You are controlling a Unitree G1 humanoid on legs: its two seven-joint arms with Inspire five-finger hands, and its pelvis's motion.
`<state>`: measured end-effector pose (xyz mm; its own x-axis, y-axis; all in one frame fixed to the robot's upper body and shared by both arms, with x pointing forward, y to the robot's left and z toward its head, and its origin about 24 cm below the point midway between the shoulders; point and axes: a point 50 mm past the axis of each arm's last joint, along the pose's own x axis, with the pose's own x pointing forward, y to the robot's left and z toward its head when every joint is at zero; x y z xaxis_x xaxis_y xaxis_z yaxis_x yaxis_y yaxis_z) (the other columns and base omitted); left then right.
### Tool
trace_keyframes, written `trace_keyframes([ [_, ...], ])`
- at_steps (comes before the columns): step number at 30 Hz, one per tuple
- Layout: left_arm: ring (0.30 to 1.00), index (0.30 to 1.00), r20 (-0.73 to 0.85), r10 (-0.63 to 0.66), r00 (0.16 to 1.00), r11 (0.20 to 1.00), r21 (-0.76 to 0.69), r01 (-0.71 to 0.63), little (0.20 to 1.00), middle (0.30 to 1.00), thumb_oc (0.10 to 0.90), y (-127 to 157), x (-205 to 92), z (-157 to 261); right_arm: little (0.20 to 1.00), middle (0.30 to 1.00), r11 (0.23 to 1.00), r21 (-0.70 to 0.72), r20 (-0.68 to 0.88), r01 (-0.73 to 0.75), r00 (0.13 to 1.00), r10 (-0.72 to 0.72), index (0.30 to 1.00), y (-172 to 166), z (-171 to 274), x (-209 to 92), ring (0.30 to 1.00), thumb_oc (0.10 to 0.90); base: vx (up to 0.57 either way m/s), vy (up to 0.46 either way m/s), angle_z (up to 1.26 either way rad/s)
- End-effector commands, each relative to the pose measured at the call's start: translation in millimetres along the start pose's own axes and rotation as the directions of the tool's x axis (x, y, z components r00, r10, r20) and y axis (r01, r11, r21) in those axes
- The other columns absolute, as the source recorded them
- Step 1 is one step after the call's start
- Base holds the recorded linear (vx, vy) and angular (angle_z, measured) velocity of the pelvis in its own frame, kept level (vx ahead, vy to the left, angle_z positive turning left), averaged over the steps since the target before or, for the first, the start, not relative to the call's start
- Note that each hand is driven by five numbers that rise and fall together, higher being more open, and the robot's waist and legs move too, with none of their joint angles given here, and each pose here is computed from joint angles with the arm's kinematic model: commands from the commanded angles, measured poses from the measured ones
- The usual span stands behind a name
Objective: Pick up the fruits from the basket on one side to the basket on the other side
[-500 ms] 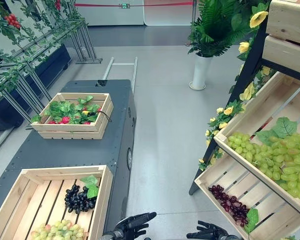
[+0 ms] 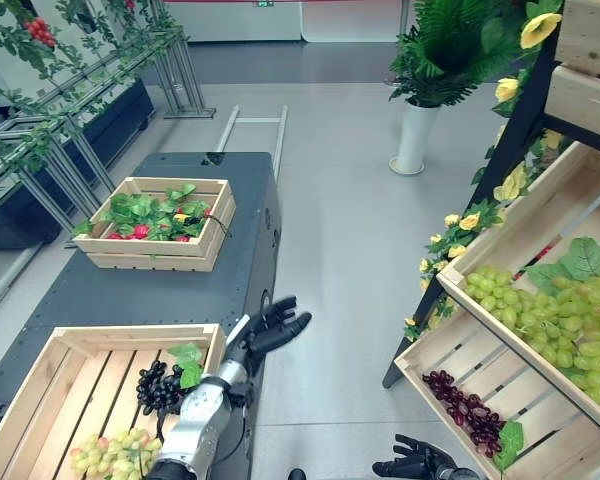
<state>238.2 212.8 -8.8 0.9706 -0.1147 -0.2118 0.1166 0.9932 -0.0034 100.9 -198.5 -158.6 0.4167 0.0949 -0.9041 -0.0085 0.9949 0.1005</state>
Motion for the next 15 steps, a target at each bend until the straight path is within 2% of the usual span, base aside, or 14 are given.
trace_keyframes([
  [1,0.9,0.9,0.26,0.09,0.961,0.985,0.119,-0.125,0.9,0.9,0.8,20,15,60,0.9,0.9,0.997,-0.074,0.056,0.026,0.998,-0.022,0.9,-3,6,-2,0.9,0.8,0.01,0.024,0.12],
  [4,0.9,0.9,0.328,0.22,0.919,0.919,0.246,-0.308,0.9,0.9,0.8,44,7,72,0.9,0.9,0.996,-0.081,0.053,0.034,0.998,-0.029,0.9,-8,2,-4,0.9,0.8,0.01,0.027,0.17],
  [6,0.9,0.9,0.372,0.31,0.875,0.839,0.326,-0.436,0.9,0.9,0.8,64,0,78,0.9,0.9,0.995,-0.098,0.054,0.034,0.998,-0.029,0.9,-11,2,-5,0.9,0.8,0.0,0.028,0.22],
  [9,0.9,0.9,0.413,0.358,0.837,0.756,0.399,-0.52,0.9,0.9,0.8,78,-7,84,0.9,0.9,0.993,-0.111,0.064,0.036,0.998,-0.029,0.9,-13,4,-6,0.9,0.8,-0.01,0.022,0.2],
  [15,0.9,0.9,0.473,0.44,0.763,0.518,0.561,-0.646,0.9,0.9,0.8,108,-22,90,0.9,0.9,0.991,-0.135,0.13,0.022,0.991,-0.004,0.9,-16,19,-7,0.9,0.8,-0.01,0.017,0.28],
])
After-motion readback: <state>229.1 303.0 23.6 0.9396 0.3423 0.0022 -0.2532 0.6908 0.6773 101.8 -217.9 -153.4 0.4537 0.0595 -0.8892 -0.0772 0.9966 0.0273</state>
